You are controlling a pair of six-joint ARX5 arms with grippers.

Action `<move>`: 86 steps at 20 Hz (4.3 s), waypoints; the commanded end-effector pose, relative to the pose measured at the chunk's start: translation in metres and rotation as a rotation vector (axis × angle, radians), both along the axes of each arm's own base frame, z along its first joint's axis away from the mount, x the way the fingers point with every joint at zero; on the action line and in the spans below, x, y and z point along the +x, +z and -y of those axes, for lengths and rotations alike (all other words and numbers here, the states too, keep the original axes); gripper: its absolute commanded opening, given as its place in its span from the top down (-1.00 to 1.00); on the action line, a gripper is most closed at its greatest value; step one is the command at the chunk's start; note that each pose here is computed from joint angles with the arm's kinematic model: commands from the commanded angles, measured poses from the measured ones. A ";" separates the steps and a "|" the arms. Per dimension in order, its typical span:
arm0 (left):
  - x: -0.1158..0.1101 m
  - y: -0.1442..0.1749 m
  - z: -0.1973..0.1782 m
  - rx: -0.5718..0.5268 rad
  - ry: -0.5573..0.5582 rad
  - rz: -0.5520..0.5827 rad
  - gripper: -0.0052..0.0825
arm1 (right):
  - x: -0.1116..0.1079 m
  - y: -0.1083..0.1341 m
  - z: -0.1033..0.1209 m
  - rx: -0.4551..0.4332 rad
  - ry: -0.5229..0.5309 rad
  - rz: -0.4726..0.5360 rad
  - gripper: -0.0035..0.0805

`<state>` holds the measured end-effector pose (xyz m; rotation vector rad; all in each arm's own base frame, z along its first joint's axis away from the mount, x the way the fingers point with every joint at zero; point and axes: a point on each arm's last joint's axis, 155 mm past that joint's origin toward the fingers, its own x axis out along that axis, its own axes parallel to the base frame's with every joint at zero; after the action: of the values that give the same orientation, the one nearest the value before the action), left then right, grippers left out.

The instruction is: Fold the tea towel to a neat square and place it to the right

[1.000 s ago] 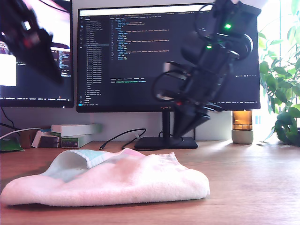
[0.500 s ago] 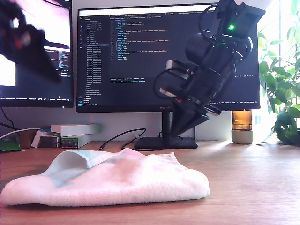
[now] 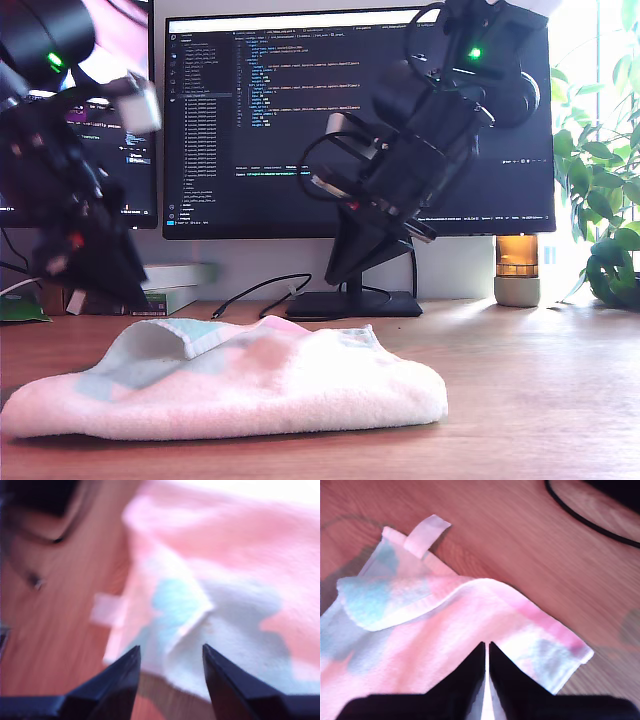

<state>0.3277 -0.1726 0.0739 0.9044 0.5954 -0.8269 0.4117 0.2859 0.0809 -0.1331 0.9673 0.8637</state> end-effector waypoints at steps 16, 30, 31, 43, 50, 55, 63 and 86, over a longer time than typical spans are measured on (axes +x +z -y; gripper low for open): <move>0.015 -0.021 0.010 0.089 -0.054 0.069 0.07 | 0.004 0.010 -0.002 0.025 -0.018 0.008 0.95; 0.065 0.002 -0.006 -0.087 0.237 0.165 0.07 | 0.001 0.008 -0.001 0.018 -0.017 -0.005 0.95; 0.067 0.002 -0.012 -0.097 0.266 0.159 0.07 | 0.001 0.008 -0.001 0.017 -0.017 -0.006 0.95; 0.095 0.015 -0.094 -0.038 0.593 0.219 0.34 | -0.004 0.009 -0.004 0.034 0.001 -0.024 0.95; 0.066 0.044 -0.061 -0.202 0.492 0.108 0.93 | 0.018 0.010 0.019 -0.083 -0.093 0.075 0.95; 0.039 0.086 -0.039 -0.416 0.442 0.052 0.93 | 0.019 0.025 0.030 -0.100 -0.135 0.165 0.95; -0.009 0.097 -0.022 -0.597 0.349 0.022 0.93 | -0.039 0.057 0.049 0.022 -0.123 0.393 0.95; -0.098 0.016 0.096 -0.824 0.102 -0.321 0.93 | -0.210 -0.011 0.018 -0.195 0.623 0.765 0.28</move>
<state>0.2328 -0.2652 0.0961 -0.0027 0.4875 -1.0001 0.2034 0.2694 0.0733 -0.8824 0.2697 1.1464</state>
